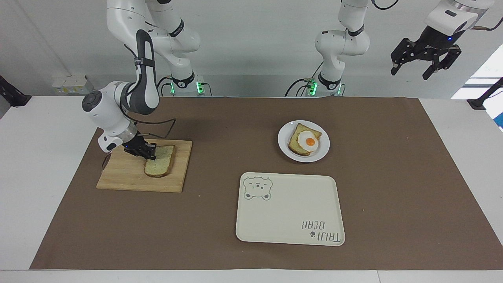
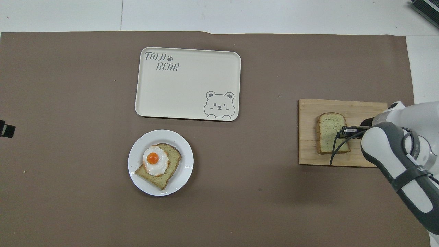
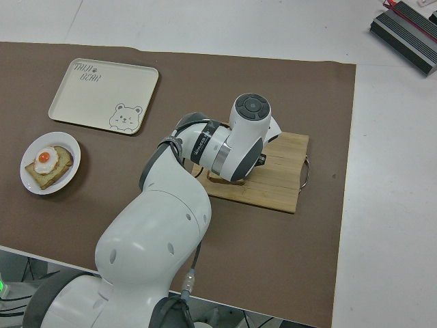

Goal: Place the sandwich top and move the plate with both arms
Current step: 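Lower the right gripper and grasp the bread slice edge, then carry the bread slice with the right gripper onto the egg toast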

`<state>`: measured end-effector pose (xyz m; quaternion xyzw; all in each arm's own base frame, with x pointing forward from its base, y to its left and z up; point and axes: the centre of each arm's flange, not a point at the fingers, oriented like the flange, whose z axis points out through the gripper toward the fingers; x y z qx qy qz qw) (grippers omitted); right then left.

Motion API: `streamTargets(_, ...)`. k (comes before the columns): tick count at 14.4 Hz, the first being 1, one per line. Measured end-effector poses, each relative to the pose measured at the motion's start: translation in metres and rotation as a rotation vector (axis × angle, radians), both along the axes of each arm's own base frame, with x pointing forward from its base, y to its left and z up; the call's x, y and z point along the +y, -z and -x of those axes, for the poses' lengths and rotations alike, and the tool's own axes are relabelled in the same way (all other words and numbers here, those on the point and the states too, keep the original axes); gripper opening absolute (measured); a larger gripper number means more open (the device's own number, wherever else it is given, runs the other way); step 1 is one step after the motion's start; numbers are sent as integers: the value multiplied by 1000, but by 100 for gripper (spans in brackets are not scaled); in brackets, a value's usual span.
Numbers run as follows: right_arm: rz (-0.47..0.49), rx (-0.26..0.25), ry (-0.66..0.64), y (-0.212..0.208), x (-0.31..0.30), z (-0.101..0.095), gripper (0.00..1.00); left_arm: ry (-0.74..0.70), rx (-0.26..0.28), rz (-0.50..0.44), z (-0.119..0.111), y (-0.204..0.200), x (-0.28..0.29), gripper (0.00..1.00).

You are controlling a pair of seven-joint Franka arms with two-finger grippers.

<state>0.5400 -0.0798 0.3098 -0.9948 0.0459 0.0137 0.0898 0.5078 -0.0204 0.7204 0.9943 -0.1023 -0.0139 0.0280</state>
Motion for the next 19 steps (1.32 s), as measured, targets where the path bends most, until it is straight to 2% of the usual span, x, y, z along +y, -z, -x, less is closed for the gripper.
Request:
streamTargets(2,-9,18,-9,-5,1,-3,8,0,1,0,0,0,0,100)
streamTargets(4,-25,40,-28,-20,5,-12,8,1,1,0,1,0,0,100)
streamTargets(11,-72,66,-113,-106,31,-42,8,5,1,0,1,0,-2,100)
streamTargets(15,-61,87,-83,-124,107,-46,8,5,2,0,1,1,-2,100)
streamTargets(19,-36,129,-38,-130,215,-30,8,5,0,1,2,0,-2,100)
